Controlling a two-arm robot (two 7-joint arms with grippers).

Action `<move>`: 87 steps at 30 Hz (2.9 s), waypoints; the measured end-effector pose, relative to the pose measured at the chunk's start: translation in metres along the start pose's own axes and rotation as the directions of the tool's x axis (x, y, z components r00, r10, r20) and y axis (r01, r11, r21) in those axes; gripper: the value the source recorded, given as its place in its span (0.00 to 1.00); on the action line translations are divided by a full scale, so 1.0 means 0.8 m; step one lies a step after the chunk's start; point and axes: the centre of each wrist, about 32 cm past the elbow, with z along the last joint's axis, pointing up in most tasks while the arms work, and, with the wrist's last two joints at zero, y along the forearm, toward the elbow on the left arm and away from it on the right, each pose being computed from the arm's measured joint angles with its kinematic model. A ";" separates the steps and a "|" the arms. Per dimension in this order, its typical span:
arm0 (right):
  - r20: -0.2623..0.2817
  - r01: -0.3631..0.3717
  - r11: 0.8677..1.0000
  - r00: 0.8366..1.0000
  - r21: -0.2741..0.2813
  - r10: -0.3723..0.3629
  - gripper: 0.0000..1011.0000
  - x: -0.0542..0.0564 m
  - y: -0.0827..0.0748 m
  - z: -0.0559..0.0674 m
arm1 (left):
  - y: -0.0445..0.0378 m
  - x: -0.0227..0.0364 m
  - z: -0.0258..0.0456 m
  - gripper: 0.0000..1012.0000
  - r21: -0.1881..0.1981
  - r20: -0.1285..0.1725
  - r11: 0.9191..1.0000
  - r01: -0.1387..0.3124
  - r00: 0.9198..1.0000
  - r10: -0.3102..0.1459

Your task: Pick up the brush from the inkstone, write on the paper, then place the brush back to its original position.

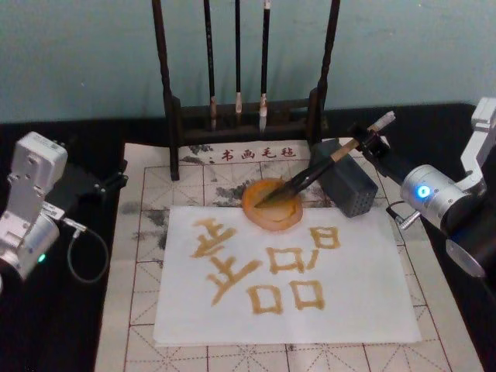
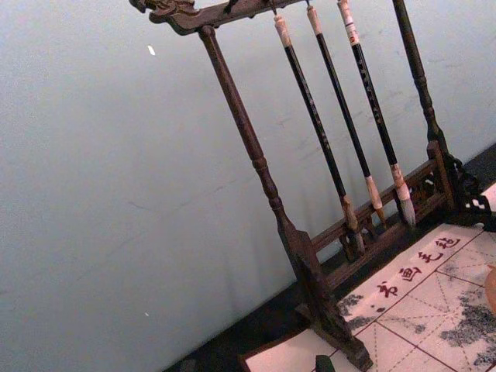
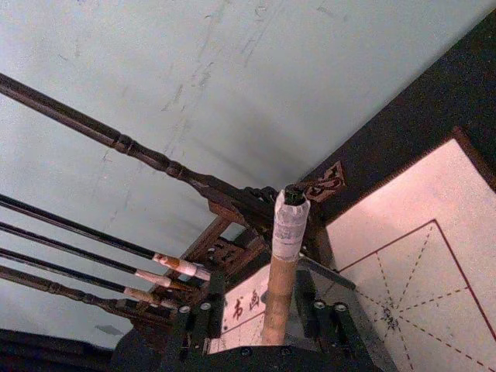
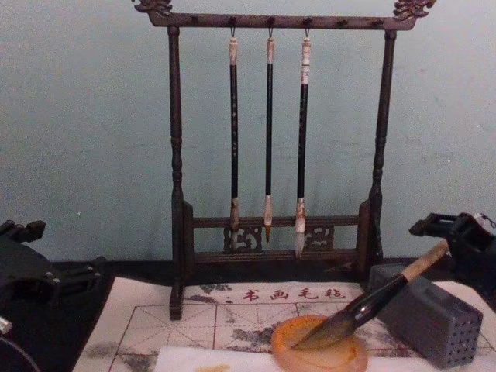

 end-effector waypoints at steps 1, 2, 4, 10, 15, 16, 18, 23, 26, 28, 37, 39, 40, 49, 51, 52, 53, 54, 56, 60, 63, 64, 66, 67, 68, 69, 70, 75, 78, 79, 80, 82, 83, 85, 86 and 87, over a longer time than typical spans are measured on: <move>0.000 0.000 1.000 1.000 0.000 0.000 0.58 0.000 0.000 0.000 | 0.000 0.0000 0.0000 0.99 0.000 0.000 1.000 0.000 1.000 0.000; 0.000 0.000 1.000 1.000 0.000 0.000 0.60 0.000 0.000 0.000 | 0.000 0.0000 0.0000 0.99 0.000 0.000 1.000 0.000 1.000 0.000; 0.000 0.000 1.000 1.000 0.000 0.000 0.66 0.000 0.000 0.000 | 0.000 0.0000 0.0000 0.99 0.000 0.000 1.000 0.000 1.000 0.000; 0.000 -0.001 1.000 1.000 0.000 0.001 0.84 0.000 0.000 0.000 | 0.000 0.0000 0.0000 0.99 0.000 0.000 1.000 0.000 1.000 0.000; 0.000 0.000 1.000 1.000 0.000 0.000 0.98 0.000 0.000 0.000 | 0.000 0.0000 0.0000 0.99 0.000 0.000 1.000 0.000 1.000 0.000; 0.000 0.000 1.000 1.000 0.000 0.000 0.99 0.000 0.000 0.000 | 0.000 0.0000 0.0000 0.99 0.000 0.000 1.000 0.000 1.000 0.000; 0.000 0.000 1.000 1.000 0.000 0.000 0.99 0.000 0.000 0.000 | 0.000 0.0000 0.0000 0.99 0.000 0.000 1.000 0.000 1.000 0.000; 0.001 0.000 1.000 1.000 0.000 0.000 0.99 0.000 0.000 0.000 | 0.000 0.0000 0.0000 0.99 0.000 0.000 1.000 0.000 1.000 0.000; 0.003 0.000 1.000 1.000 -0.001 0.000 0.99 0.000 0.000 0.000 | 0.000 0.0000 0.0000 0.99 0.000 0.000 1.000 0.000 1.000 0.000; 0.011 -0.002 1.000 1.000 -0.004 0.002 0.99 0.003 -0.003 0.001 | 0.000 0.0000 0.0000 0.99 0.000 0.000 1.000 0.000 1.000 0.000; 0.054 -0.034 0.999 0.998 -0.017 0.035 0.99 0.014 -0.031 0.003 | 0.000 0.0000 0.0000 0.99 0.000 0.000 1.000 0.000 1.000 0.000; 0.097 -0.053 0.998 0.994 -0.020 0.054 0.99 0.020 -0.047 0.001 | 0.000 0.0000 0.0000 0.99 0.000 0.000 1.000 0.000 1.000 0.000; 0.097 -0.053 0.998 0.994 -0.020 0.054 0.99 0.020 -0.047 0.001 | 0.000 0.0000 0.0000 0.99 0.000 0.000 1.000 0.000 1.000 0.000; 0.427 -0.127 0.989 0.893 -0.070 0.145 0.99 0.029 -0.098 -0.012 | 0.000 0.0000 0.0000 0.99 0.000 0.000 1.000 0.000 1.000 0.000; 0.481 -0.137 0.987 0.862 -0.083 0.160 0.99 0.029 -0.104 -0.014 | 0.000 0.0000 0.0000 0.99 0.000 0.000 1.000 0.000 1.000 0.000; 0.531 -0.144 0.985 0.830 -0.096 0.173 0.99 0.028 -0.108 -0.016 | 0.000 0.0000 0.0000 0.99 0.000 0.000 1.000 0.000 1.000 0.000; 0.557 -0.147 0.984 0.811 -0.101 0.178 0.99 0.028 -0.110 -0.017 | 0.000 0.0000 0.0000 0.99 0.000 0.000 1.000 0.000 1.000 0.000; 0.598 -0.150 0.982 0.779 -0.112 0.187 0.99 0.028 -0.114 -0.018 | 0.000 0.0000 0.0000 0.99 0.000 0.000 1.000 0.000 1.000 0.000; 0.639 -0.152 0.981 0.744 -0.123 0.196 0.99 0.027 -0.117 -0.020 | 0.000 0.0000 0.0000 0.99 0.000 0.000 1.000 0.000 1.000 0.000; 0.748 -0.144 0.977 0.628 -0.155 0.212 0.99 0.028 -0.123 -0.026 | 0.000 0.0000 0.0000 0.99 0.000 0.000 1.000 0.000 1.000 0.000; 0.788 -0.138 0.977 0.577 -0.162 0.212 0.99 0.028 -0.124 -0.029 | 0.000 0.0000 0.0000 0.99 0.000 0.000 1.000 0.000 1.000 0.000; 0.801 -0.137 0.977 0.560 -0.164 0.213 0.99 0.029 -0.124 -0.030 | 0.000 0.0000 0.0000 0.99 0.000 0.000 1.000 0.000 1.000 0.000; 0.837 -0.135 0.977 0.505 -0.163 0.210 0.99 0.030 -0.124 -0.034 | 0.000 0.0000 0.0000 0.99 0.000 0.000 1.000 0.000 1.000 0.000; 0.857 -0.135 0.978 0.472 -0.160 0.205 0.99 0.031 -0.124 -0.037 | 0.000 0.0000 0.0000 0.99 0.000 0.000 1.000 0.000 1.000 0.000; 0.868 -0.135 0.978 0.455 -0.157 0.202 0.99 0.031 -0.124 -0.039 | 0.000 0.0000 0.0000 0.99 0.000 0.000 1.000 0.000 1.000 0.000; 0.876 -0.135 0.979 0.439 -0.154 0.199 0.99 0.032 -0.123 -0.040 | 0.000 0.0000 0.0000 0.99 0.000 0.000 1.000 0.000 1.000 0.000; 0.884 -0.136 0.979 0.425 -0.151 0.195 0.99 0.033 -0.123 -0.042 | 0.000 0.0000 0.0001 0.99 0.000 0.000 1.000 0.000 1.000 0.000; 0.920 -0.142 0.982 0.354 -0.122 0.166 0.99 0.036 -0.120 -0.051 | 0.000 0.0000 0.0000 0.99 0.000 0.000 1.000 0.000 1.000 0.000; 0.924 -0.143 0.983 0.347 -0.119 0.163 0.99 0.037 -0.119 -0.052 | 0.000 0.0000 0.0000 0.99 0.000 0.000 1.000 0.000 1.000 0.000; 0.924 -0.143 0.982 0.347 -0.120 0.163 0.99 0.037 -0.120 -0.051 | 0.000 0.0000 0.0000 0.99 0.000 0.000 1.000 0.000 1.000 0.000; 0.923 -0.143 0.982 0.348 -0.120 0.163 0.99 0.037 -0.120 -0.051 | 0.000 0.0000 0.0000 0.99 0.000 0.000 1.000 0.000 1.000 0.000; 0.922 -0.143 0.982 0.350 -0.121 0.165 0.99 0.037 -0.120 -0.051 | 0.000 0.0000 0.0000 0.99 0.000 0.000 1.000 0.000 1.000 0.000; 0.922 -0.143 0.982 0.350 -0.121 0.165 0.99 0.036 -0.120 -0.051 | 0.000 0.0000 0.0000 0.99 0.000 0.000 1.000 0.000 1.000 0.000; 0.921 -0.143 0.982 0.352 -0.122 0.166 0.99 0.036 -0.120 -0.051 | 0.000 0.0000 0.0000 0.99 0.000 0.000 1.000 0.000 1.000 0.000; 0.921 -0.143 0.982 0.352 -0.122 0.166 0.99 0.036 -0.120 -0.050 | 0.000 0.0000 0.0000 0.99 0.000 0.000 1.000 0.000 1.000 0.000; 0.921 -0.143 0.982 0.353 -0.123 0.166 0.99 0.036 -0.120 -0.050 | 0.000 0.0000 0.0000 0.99 0.000 0.000 1.000 0.000 1.000 0.000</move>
